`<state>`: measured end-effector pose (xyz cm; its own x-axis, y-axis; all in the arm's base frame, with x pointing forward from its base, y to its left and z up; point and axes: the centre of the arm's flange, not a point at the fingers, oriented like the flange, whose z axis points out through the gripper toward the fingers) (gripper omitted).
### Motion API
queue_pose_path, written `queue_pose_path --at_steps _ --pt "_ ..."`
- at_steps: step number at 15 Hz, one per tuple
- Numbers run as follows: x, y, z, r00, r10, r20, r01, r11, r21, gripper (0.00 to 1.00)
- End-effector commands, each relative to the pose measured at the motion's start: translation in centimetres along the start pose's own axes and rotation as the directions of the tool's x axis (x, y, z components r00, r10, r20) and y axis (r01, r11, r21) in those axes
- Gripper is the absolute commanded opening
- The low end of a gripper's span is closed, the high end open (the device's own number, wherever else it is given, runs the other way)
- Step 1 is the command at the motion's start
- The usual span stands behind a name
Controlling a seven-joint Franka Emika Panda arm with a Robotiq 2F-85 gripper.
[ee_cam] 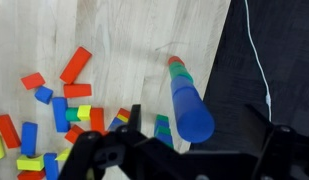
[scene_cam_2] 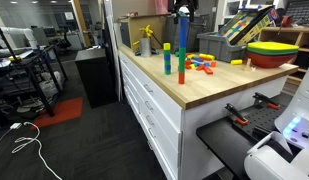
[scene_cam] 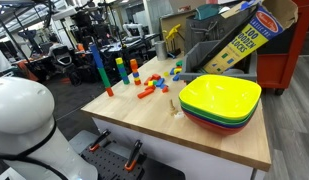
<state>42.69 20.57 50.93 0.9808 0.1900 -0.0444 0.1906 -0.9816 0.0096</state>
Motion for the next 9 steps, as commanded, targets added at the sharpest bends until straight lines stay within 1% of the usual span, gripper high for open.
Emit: queue_pose_path --at_steps 1,9 --pt "0.17 -0.01 0.09 0.999 0.031 -0.010 -0.031 0.999 0.010 1.00" --pt "0.40 0.19 0.97 0.999 0.036 -0.019 -0.036 0.999 -0.005 1.00"
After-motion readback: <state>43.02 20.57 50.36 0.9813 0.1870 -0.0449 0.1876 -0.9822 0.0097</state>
